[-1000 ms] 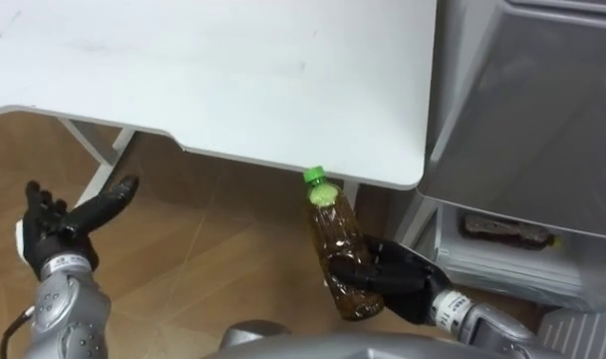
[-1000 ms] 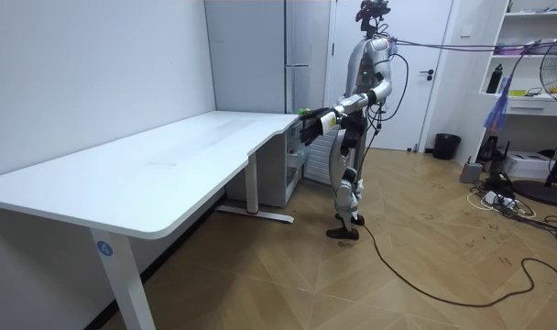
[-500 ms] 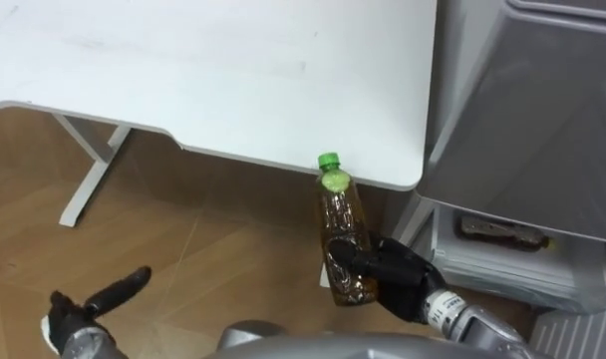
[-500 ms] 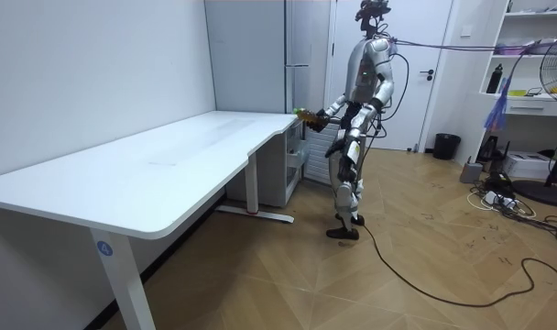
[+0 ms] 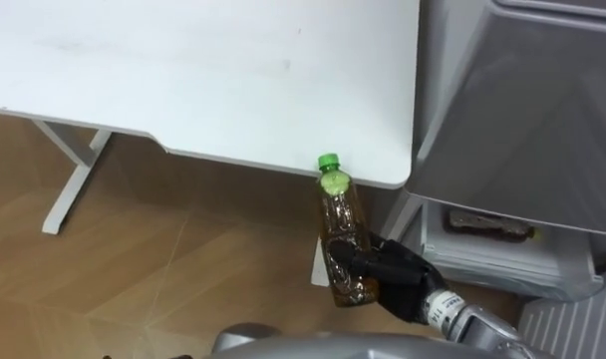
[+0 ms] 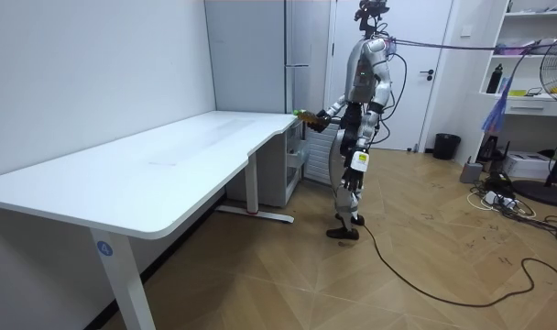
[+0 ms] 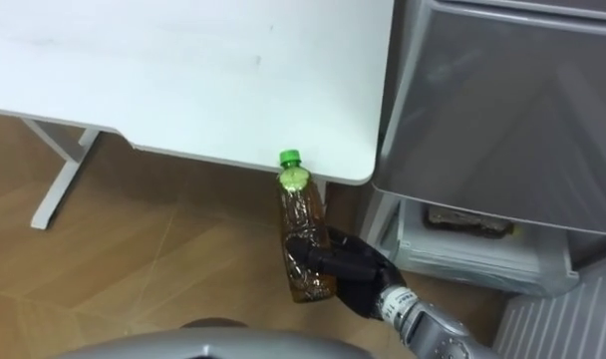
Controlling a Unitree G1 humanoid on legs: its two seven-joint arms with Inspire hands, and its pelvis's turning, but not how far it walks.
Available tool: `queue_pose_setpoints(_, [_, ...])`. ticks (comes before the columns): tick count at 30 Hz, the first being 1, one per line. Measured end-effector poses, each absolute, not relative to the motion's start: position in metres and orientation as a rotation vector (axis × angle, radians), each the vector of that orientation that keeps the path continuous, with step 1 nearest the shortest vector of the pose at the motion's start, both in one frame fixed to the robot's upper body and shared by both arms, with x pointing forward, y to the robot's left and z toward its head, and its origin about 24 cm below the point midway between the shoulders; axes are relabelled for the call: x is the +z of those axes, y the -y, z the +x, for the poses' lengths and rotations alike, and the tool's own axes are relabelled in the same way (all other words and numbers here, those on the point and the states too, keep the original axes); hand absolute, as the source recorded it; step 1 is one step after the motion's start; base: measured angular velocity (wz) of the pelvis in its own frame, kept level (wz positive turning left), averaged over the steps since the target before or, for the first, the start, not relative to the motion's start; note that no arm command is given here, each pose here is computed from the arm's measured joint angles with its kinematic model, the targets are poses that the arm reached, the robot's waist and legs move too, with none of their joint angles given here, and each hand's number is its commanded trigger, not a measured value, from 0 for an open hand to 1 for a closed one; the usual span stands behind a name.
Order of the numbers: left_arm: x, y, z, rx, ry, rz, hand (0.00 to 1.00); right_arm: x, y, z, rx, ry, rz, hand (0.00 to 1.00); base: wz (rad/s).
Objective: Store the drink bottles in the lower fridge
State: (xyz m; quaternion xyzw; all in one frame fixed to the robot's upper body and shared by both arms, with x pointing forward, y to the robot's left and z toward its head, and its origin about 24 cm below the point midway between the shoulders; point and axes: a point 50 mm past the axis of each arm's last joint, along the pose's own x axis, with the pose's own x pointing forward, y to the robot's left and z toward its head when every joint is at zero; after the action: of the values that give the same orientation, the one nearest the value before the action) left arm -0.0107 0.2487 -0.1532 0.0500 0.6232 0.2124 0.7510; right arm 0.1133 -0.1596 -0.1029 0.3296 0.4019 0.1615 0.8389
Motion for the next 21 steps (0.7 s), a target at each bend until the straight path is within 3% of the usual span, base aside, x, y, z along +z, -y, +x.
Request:
queue_pose_setpoints(5, [-0.158,-0.241,-0.011,0.306,-1.421,0.163,0.00,-0.107,0.162,0.112,0.327,-0.868,0.698,1.00,0.02])
queue_pose_setpoints(21, [-0.159,-0.238,-0.009,0.246,-1.428,0.154,0.00,-0.120,0.172,0.099,0.240,-0.912,0.781,1.00,0.00])
